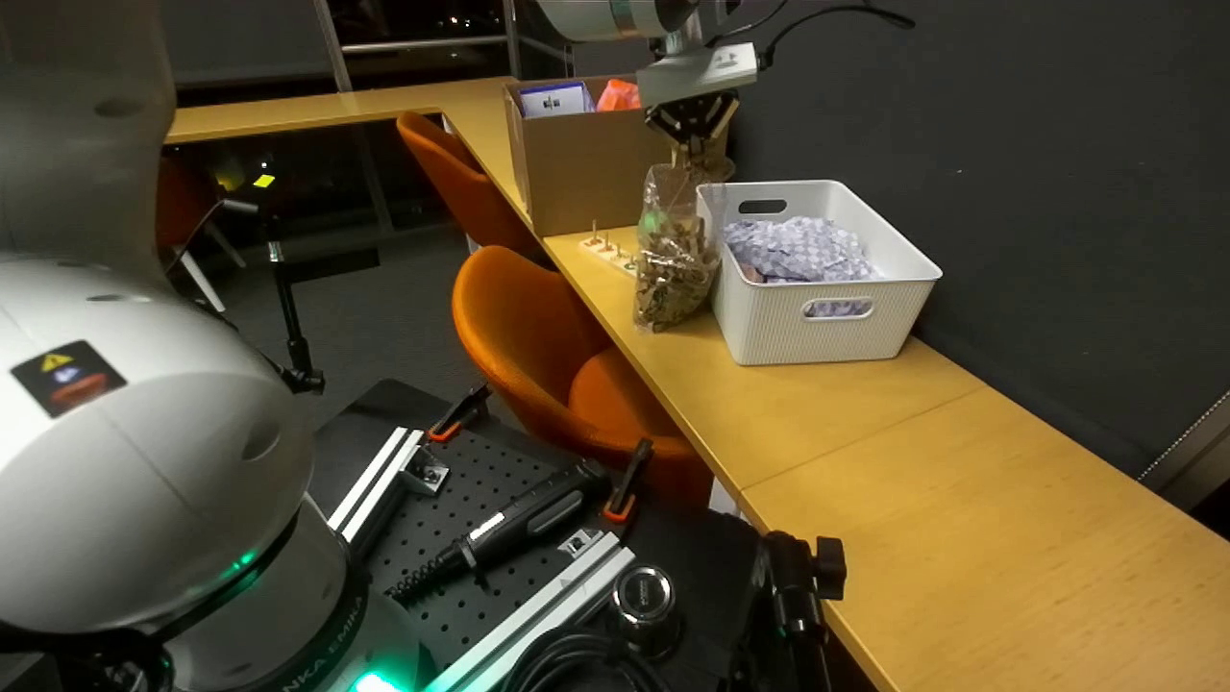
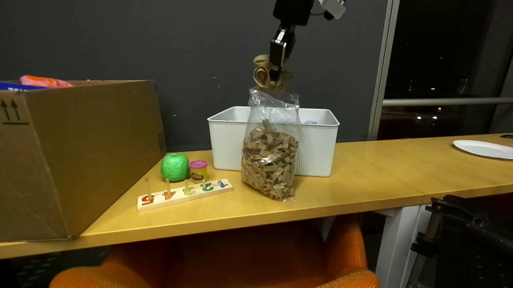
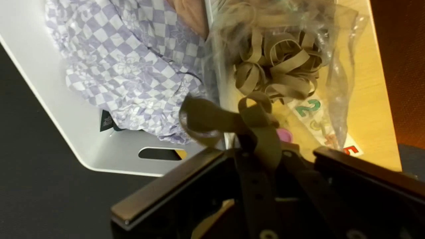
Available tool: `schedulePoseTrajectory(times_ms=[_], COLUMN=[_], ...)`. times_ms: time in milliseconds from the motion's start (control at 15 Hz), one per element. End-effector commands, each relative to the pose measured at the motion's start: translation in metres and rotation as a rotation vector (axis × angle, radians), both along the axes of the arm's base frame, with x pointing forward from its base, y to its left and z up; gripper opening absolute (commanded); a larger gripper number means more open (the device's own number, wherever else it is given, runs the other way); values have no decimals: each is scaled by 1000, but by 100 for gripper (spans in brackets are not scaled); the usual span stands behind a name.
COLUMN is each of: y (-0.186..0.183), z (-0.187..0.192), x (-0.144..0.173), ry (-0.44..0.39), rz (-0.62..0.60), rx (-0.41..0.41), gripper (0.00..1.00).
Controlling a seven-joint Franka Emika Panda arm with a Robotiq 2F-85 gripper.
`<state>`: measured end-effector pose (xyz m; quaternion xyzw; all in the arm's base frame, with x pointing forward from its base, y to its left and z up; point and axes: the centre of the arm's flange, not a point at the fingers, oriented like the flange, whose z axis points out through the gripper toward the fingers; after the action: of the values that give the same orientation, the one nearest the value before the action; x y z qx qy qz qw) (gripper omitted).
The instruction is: Remove the rubber band from the packet
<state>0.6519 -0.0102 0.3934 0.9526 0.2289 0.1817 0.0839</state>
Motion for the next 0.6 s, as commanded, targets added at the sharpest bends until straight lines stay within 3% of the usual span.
schedulePoseTrajectory(times_ms=[0, 267, 533], y=[5, 10, 27], z=[43, 80, 105], x=[-11, 0, 39], ry=[-33, -70, -89], rz=[-12, -5, 19], rx=[-32, -41, -42], gripper=[2, 2, 2])
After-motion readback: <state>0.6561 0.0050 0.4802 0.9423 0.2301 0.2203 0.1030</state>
